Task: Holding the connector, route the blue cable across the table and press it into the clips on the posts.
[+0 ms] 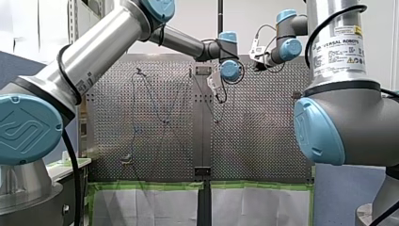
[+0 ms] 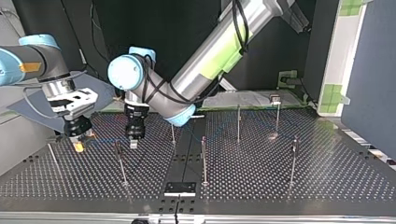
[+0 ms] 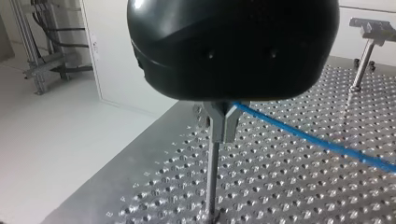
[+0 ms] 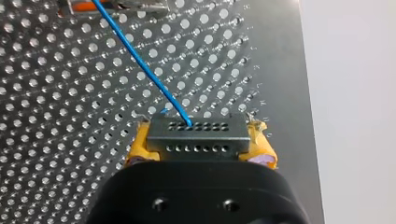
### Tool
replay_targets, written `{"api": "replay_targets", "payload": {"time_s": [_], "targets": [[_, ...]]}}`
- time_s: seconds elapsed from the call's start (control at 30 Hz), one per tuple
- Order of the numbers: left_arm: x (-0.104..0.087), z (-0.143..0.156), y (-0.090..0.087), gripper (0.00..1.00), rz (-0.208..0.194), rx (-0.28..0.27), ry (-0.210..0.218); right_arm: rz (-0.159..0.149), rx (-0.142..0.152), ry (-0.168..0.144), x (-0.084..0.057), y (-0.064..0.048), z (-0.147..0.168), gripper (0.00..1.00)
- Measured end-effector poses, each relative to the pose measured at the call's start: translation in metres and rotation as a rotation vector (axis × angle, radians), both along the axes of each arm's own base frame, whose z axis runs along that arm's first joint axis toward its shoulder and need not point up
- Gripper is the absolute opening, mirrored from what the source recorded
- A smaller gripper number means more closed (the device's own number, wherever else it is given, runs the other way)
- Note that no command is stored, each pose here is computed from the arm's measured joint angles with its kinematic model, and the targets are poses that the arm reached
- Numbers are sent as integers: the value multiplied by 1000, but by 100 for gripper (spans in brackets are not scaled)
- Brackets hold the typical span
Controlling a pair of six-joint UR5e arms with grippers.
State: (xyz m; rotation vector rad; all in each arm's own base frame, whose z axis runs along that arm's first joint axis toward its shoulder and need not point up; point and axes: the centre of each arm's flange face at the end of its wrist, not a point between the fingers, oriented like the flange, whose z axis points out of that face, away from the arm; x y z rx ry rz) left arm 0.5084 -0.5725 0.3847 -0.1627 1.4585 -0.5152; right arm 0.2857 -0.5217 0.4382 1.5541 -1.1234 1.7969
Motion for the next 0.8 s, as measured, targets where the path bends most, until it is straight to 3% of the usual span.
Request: {"api": "replay_targets", "payload": {"time_s": [0.37,0.8], "targets": [[29,1,19,0,-15,0,-17,6,6,0,-5,-7,-5,0],[44,-17,24,0,-39,27,-3,-1,11,0,-16,-23,-11,0]]}}
